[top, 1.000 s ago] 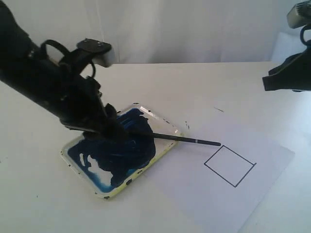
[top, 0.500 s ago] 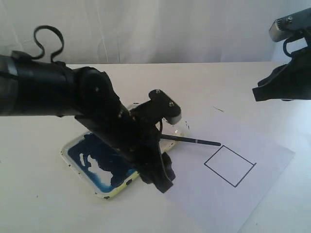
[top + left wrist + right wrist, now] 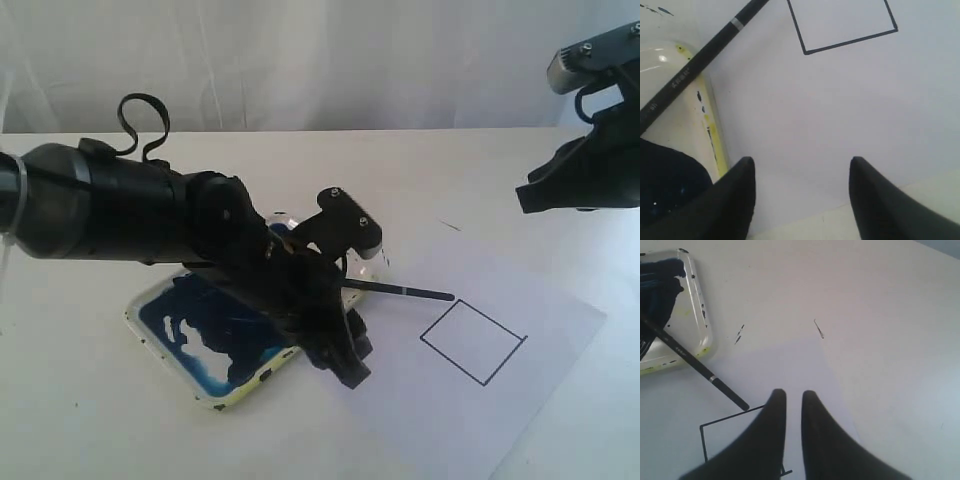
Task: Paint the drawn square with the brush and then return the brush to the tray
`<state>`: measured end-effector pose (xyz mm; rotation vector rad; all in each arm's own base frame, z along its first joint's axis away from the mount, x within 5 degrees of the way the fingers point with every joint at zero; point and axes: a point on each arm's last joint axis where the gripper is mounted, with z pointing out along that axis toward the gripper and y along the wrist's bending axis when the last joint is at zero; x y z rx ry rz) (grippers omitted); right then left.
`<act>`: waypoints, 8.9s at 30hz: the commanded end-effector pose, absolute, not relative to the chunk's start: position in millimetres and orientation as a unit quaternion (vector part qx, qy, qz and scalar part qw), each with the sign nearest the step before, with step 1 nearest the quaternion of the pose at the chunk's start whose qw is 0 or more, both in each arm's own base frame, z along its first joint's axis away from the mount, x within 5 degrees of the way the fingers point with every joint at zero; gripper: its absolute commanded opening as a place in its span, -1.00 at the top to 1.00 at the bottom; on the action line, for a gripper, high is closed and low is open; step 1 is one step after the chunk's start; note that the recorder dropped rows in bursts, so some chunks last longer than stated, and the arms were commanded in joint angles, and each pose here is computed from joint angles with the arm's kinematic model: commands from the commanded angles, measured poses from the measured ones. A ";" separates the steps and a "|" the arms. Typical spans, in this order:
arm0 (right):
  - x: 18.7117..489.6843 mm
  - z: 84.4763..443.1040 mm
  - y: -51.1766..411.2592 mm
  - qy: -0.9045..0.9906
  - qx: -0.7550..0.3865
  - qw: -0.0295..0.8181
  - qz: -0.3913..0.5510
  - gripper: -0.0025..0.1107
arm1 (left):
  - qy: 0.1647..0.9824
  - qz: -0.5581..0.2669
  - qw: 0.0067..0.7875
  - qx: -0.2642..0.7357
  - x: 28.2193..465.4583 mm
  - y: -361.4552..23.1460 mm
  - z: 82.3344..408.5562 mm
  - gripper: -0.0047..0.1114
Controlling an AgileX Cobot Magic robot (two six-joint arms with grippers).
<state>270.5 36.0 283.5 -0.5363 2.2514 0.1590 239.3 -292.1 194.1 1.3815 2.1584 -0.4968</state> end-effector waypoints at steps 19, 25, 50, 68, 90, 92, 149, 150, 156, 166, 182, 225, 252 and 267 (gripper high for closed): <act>311.6 252.4 71.4 0.891 -0.328 0.292 0.112 0.54 | 0.794 -0.162 0.250 0.530 242.3 -299.6 168.0 -0.10; 313.2 251.1 71.2 0.890 -0.332 0.295 0.108 0.30 | 0.794 -0.154 0.247 0.534 244.4 -300.5 158.5 -0.10; 323.8 220.2 82.8 0.863 -0.393 0.274 0.157 0.29 | 0.828 -0.152 0.208 0.497 245.8 -301.2 132.2 -0.10; 326.8 199.6 93.1 0.832 -0.469 0.257 0.149 0.29 | 0.819 -0.149 0.206 0.514 245.0 -300.8 131.9 -0.10; 359.2 175.0 112.0 0.825 -0.475 0.232 0.199 -0.04 | 0.819 -0.149 0.205 0.515 244.8 -300.8 131.8 -0.10; 364.9 176.6 113.1 0.830 -0.472 0.216 0.205 -0.04 | 0.819 -0.149 0.205 0.515 244.8 -300.8 131.8 -0.10; 382.9 122.5 137.1 0.787 -0.567 0.188 0.154 0.10 | 0.819 -0.149 0.205 0.515 244.8 -300.8 131.8 -0.10; 382.9 122.4 137.0 0.788 -0.566 0.187 0.154 0.10 | 0.819 -0.149 0.205 0.515 244.8 -300.8 131.8 -0.10; 382.9 122.4 137.0 0.788 -0.566 0.187 0.154 0.24 | 0.819 -0.149 0.205 0.515 244.8 -300.8 131.8 -0.10; 383.0 122.4 137.0 0.788 -0.566 0.188 0.153 0.58 | 0.819 -0.149 0.205 0.515 244.8 -300.8 131.8 -0.10; 380.8 126.4 137.2 0.783 -0.572 0.184 0.158 0.96 | 0.820 -0.150 0.196 0.517 243.2 -300.2 131.2 -0.10; 297.7 309.6 38.1 0.875 -0.470 0.113 -0.025 0.96 | 0.820 -0.150 0.193 0.518 242.8 -300.0 131.0 -0.10; 197.4 273.8 16.1 0.894 -0.443 0.041 -0.055 0.96 | 0.820 -0.151 0.189 0.519 242.1 -299.7 130.7 -0.10; 194.0 266.3 11.3 0.895 -0.439 0.019 -0.073 0.96 | 0.820 -0.151 0.189 0.519 242.1 -299.7 130.7 -0.10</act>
